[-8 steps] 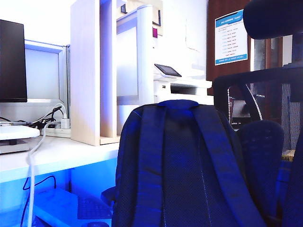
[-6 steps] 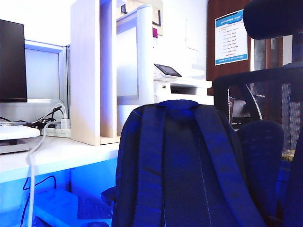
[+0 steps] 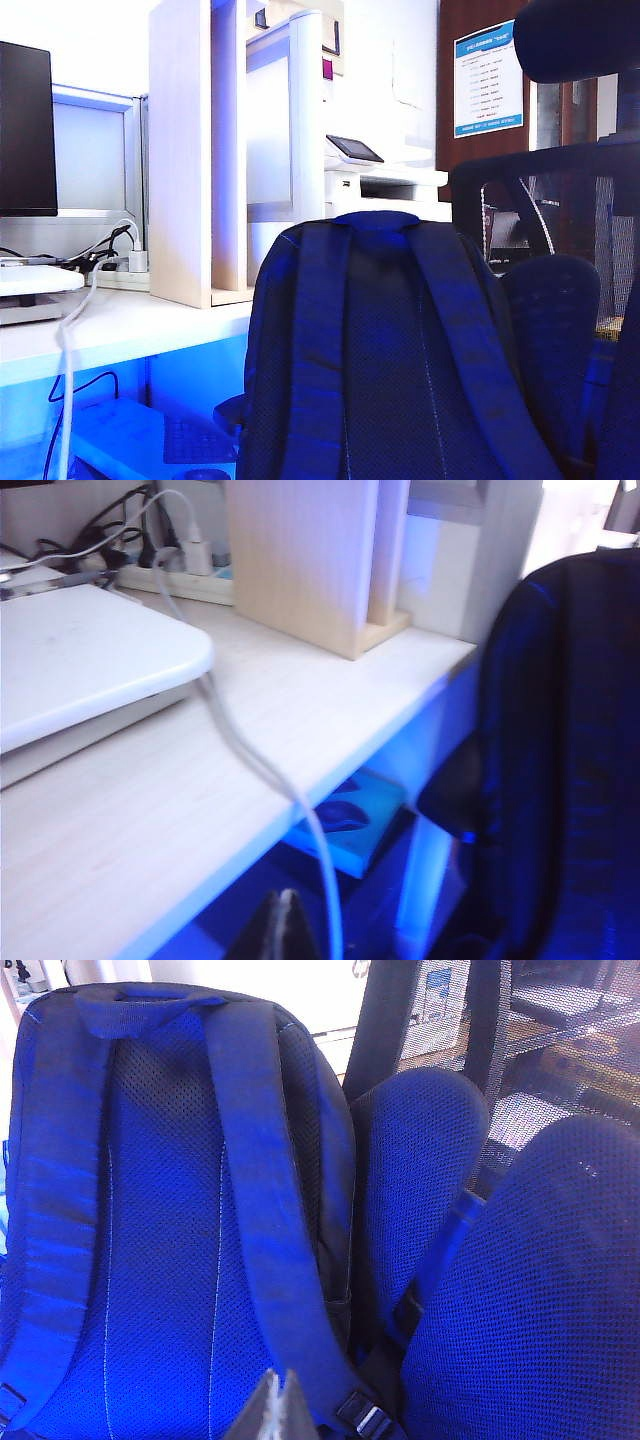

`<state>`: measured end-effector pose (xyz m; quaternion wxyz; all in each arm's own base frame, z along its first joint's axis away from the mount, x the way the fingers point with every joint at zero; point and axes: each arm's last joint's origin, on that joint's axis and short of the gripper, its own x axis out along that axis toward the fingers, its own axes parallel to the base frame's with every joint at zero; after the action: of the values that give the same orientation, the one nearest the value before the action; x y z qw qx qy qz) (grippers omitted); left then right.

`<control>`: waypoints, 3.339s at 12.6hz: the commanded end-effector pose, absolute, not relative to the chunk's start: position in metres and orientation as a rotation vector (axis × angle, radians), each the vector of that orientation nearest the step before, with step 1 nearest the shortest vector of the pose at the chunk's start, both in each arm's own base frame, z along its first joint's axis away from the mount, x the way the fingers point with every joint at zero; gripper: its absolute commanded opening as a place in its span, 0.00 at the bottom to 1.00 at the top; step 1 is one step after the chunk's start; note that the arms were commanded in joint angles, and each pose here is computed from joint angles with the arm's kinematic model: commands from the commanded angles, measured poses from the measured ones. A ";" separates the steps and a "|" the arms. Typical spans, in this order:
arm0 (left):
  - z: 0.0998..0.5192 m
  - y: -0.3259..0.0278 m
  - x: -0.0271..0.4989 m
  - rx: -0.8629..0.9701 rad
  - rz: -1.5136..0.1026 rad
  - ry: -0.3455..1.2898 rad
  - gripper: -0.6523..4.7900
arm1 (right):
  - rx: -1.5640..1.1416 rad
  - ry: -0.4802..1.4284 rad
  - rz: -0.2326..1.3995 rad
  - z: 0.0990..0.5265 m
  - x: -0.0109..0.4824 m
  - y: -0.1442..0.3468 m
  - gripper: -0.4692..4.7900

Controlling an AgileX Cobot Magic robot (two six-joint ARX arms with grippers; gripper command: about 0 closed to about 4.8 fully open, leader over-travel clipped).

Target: Grab the backpack from the chair and place it on the desk.

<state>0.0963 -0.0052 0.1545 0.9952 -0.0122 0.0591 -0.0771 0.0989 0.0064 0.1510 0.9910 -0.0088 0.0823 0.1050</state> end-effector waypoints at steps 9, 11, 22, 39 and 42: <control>0.188 -0.015 0.089 -0.265 -0.520 0.007 0.53 | 0.046 -0.111 0.272 0.181 0.099 0.008 0.09; 0.211 -0.015 0.082 -0.275 -0.531 -0.055 0.61 | 0.067 -0.135 0.275 0.194 0.096 0.008 0.16; 0.328 -0.022 0.172 -0.335 -0.759 0.145 0.98 | 0.346 -0.050 0.318 0.239 0.082 0.009 0.46; 0.253 -0.076 0.381 -0.298 -0.929 0.385 0.98 | 0.574 0.277 0.416 0.239 0.135 0.014 0.81; 0.225 -0.108 0.427 -0.301 -0.986 0.444 0.98 | 0.574 0.281 0.421 0.239 0.135 0.014 0.81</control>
<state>0.4209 -0.1009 0.2274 0.8521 -0.1495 0.2144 -0.4535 0.1353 0.0140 0.2357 0.9258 0.2851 0.1488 0.1989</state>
